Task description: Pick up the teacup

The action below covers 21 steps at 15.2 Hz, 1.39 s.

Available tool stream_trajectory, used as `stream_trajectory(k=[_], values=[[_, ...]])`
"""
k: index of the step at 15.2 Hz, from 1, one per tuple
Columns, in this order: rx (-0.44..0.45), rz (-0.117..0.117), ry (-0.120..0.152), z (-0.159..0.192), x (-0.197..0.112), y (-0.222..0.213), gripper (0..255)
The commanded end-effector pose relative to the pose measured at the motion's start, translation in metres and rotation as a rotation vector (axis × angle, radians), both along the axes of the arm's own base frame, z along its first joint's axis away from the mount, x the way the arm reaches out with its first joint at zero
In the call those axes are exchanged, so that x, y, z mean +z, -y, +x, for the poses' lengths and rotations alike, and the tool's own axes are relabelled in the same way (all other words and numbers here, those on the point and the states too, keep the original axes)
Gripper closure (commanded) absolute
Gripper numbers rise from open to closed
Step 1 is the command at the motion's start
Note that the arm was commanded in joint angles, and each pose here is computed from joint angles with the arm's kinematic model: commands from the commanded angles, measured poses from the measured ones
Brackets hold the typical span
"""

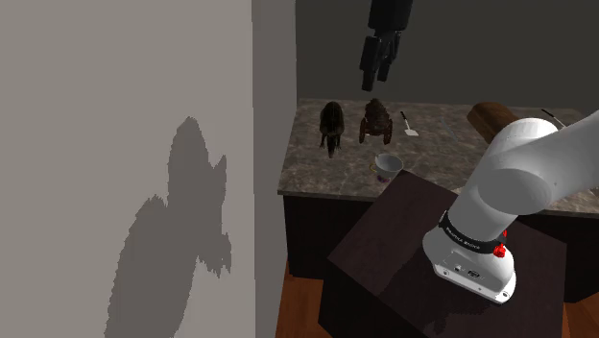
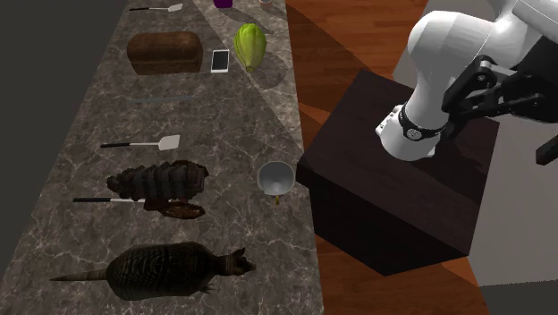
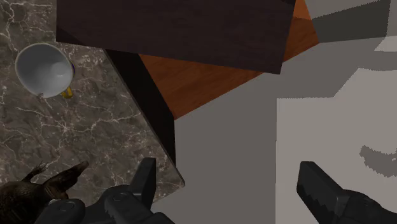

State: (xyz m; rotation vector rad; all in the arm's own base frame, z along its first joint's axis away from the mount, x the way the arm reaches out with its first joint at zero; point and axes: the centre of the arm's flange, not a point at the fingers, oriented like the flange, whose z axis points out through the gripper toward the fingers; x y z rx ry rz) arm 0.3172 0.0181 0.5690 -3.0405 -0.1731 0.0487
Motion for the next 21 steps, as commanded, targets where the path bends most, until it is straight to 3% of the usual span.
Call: stream_trajectory(k=[1,21], values=[[0.000,0.000,0.000,0.000,0.000,0.000,0],[0.018,0.122,-0.002,0.003,-0.189,0.206,0]])
